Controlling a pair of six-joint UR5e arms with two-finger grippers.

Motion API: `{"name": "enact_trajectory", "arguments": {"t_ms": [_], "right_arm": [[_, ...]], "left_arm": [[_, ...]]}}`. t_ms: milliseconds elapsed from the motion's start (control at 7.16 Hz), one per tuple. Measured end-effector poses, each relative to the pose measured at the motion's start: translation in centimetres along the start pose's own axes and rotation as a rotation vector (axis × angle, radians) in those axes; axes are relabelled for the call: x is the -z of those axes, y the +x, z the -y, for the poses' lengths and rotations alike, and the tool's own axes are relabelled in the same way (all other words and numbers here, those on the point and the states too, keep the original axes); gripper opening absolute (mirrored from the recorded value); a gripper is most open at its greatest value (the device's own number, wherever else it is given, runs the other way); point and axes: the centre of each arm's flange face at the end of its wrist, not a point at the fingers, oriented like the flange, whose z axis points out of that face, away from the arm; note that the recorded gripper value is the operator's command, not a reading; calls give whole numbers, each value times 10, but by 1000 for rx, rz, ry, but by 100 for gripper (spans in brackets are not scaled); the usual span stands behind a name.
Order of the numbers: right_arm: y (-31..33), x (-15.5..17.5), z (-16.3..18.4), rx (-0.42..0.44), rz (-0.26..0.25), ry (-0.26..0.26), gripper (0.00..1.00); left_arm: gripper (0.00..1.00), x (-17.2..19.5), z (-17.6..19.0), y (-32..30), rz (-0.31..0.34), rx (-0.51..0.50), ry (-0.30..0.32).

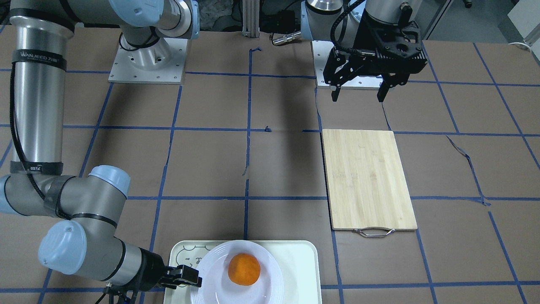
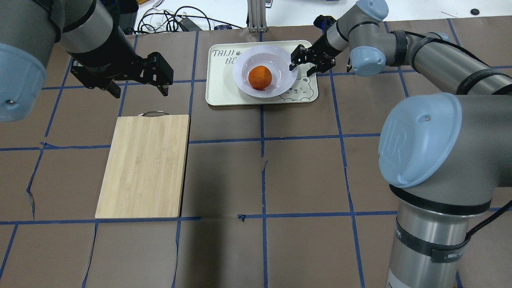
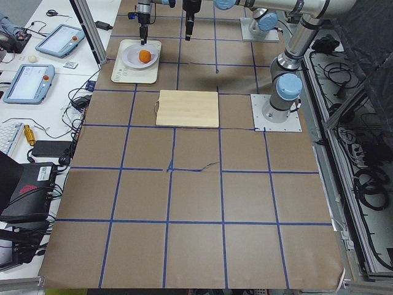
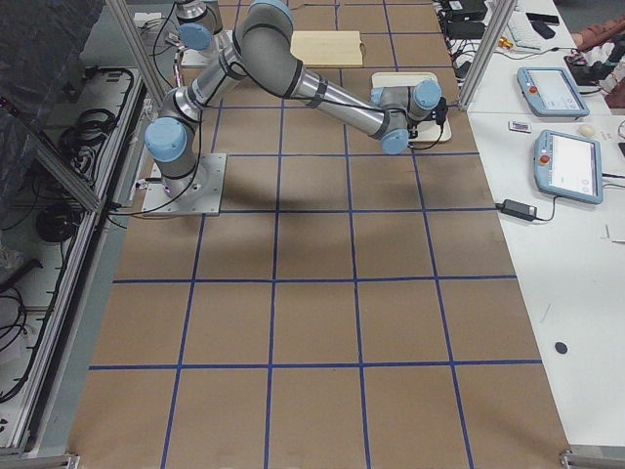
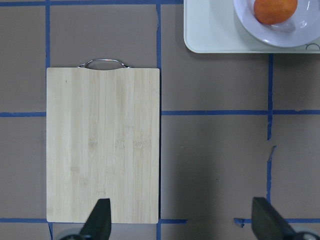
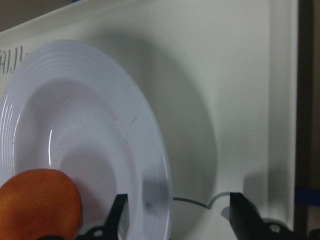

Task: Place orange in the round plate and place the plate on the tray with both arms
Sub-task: 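Open the right gripper and lift it away from the bowl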

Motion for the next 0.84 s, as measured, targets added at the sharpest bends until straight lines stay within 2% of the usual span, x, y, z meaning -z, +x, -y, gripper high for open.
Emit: {"name": "enact_trajectory", "arguments": {"t_ms": [140, 419, 698, 838], "right_arm": [[-7, 20, -2, 8, -40, 8, 100], [-27, 72, -13, -1, -112, -12, 100], [-48, 135, -42, -26, -234, -78, 100], [-63, 172, -67, -36, -271, -106, 100]], "left_arm": [[100, 0, 0, 0, 0, 1, 0], [100, 0, 0, 0, 0, 0, 0], [100, 0, 0, 0, 0, 0, 0], [100, 1, -1, 0, 0, 0, 0]]}}
